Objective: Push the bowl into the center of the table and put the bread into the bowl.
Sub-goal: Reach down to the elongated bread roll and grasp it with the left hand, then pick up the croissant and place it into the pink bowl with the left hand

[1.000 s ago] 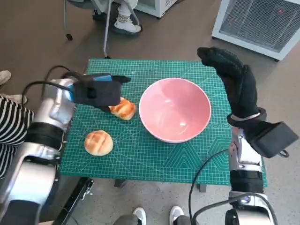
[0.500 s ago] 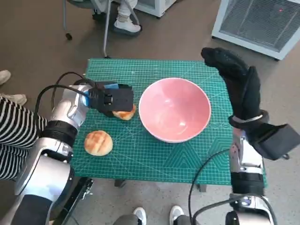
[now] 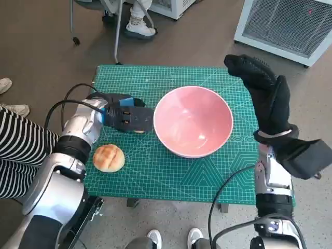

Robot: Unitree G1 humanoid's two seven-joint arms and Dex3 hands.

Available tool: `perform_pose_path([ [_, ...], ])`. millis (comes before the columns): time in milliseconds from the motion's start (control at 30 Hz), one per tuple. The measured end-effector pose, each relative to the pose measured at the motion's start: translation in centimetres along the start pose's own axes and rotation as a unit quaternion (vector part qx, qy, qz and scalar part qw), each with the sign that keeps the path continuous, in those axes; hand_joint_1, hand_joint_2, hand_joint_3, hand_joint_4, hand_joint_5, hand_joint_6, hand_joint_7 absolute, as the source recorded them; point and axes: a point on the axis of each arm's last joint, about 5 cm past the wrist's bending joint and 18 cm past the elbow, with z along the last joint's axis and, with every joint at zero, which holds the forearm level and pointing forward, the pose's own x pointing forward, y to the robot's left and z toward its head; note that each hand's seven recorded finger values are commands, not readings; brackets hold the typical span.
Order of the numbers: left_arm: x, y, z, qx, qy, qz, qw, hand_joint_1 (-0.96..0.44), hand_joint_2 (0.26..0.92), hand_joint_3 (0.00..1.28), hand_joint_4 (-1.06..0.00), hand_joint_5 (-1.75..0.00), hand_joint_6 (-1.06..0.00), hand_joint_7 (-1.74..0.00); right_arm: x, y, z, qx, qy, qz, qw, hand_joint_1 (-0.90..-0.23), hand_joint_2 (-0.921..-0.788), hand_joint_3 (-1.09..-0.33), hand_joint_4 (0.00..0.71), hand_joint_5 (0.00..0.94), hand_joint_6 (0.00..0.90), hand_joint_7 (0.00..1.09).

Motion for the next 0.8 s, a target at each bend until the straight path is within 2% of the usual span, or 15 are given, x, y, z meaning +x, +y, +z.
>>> perform_pose_path([
  [33,0.0,-0.1,0.0,0.003,-0.001,0.004,1.000,-0.18,0.895,0.09,-0.74,-0.40,-0.64,-0.91,-0.06,0.0,0.0,0.001,0.001,-0.001,1.0000,-0.732,-0.921,-0.728,0.171,0.007,0.001,0.59],
  [67,0.0,-0.1,-0.1,0.005,-0.002,0.008,1.000,-0.12,0.904,0.09,-0.71,-0.68,-0.62,-1.03,-0.11,0.0,0.0,0.003,0.002,-0.002,1.0000,-0.731,-0.921,-0.728,0.171,0.007,0.001,0.59],
  [100,0.0,-0.2,-0.1,0.006,-0.003,0.012,1.000,-0.07,0.910,0.08,-0.70,-0.84,-0.62,-1.10,-0.16,0.0,0.0,0.004,0.003,-0.003,1.0000,-0.729,-0.921,-0.728,0.170,0.006,0.001,0.59],
  [133,0.0,-0.2,-0.2,0.006,-0.003,0.015,1.000,-0.05,0.914,0.08,-0.69,-0.94,-0.62,-1.14,-0.21,0.0,-0.1,0.005,0.003,-0.004,1.0000,-0.727,-0.921,-0.728,0.170,0.006,0.001,0.59],
  [200,-0.1,-0.3,-0.4,0.006,-0.005,0.018,1.000,-0.02,0.917,0.07,-0.69,-1.02,-0.63,-1.18,-0.29,0.0,-0.1,0.007,0.005,-0.005,1.0000,-0.725,-0.921,-0.728,0.170,0.006,0.001,0.59],
  [800,-0.9,0.3,-2.1,-0.050,-0.020,0.049,0.997,0.00,0.920,0.06,-0.69,-1.11,-0.64,-1.21,-0.36,0.0,-0.1,0.014,0.004,-0.009,0.9998,-0.717,-0.921,-0.729,0.173,0.006,0.002,0.58],
])
